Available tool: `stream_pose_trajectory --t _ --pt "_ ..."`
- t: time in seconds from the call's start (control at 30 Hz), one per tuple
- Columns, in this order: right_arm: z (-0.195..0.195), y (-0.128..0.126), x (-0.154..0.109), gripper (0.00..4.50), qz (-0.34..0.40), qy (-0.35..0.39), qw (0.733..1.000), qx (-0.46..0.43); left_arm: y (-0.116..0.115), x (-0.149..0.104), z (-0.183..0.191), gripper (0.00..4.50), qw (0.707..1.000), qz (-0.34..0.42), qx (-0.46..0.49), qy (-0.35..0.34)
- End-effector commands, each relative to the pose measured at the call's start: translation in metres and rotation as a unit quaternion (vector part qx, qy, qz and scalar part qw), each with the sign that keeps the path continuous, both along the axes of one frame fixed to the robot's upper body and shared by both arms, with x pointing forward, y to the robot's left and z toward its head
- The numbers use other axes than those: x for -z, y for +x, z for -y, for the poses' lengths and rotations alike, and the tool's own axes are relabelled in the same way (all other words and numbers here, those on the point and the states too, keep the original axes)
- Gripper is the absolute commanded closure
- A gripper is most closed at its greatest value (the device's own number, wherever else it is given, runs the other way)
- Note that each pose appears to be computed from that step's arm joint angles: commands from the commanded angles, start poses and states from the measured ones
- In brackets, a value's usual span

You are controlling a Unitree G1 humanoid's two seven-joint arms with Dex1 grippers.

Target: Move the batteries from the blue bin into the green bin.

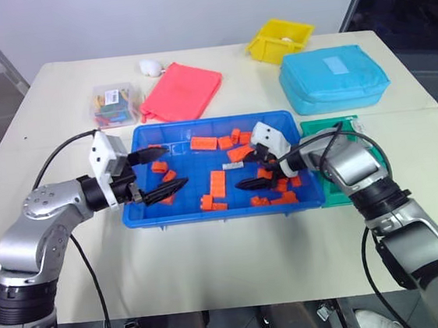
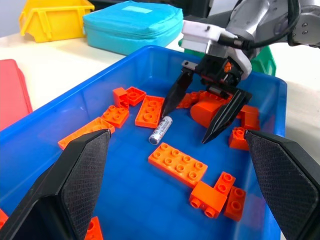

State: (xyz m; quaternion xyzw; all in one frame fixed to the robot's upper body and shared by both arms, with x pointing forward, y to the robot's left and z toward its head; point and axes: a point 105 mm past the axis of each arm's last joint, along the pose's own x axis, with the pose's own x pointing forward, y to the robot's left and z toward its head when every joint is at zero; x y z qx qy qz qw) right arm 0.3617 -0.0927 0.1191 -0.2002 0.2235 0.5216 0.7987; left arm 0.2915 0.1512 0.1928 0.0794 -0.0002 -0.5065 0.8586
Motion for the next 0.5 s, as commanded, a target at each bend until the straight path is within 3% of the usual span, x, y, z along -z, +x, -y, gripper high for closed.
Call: stream_pose_trajectory --t 0.03,0.23,0.33,0.5 --pt "-0.007 0.003 -0.003 0.03 0.014 0.001 1.0 -0.011 -0.003 -0.01 0.001 0.0 1.0 0.022 0.004 -0.005" --pt "-0.018 0.014 0.0 0.03 0.029 -0.004 0.999 -0.014 -0.004 -0.01 0.0 0.0 1.0 0.023 0.002 -0.004" --pt "-0.021 0.019 0.002 0.76 0.034 -0.009 0.999 -0.013 -0.005 -0.01 0.0 0.0 1.0 0.023 0.002 -0.003" --pt "-0.023 0.022 0.004 3.24 0.043 -0.022 0.999 -0.024 -0.005 -0.01 -0.001 0.0 1.0 0.024 -0.003 -0.004"
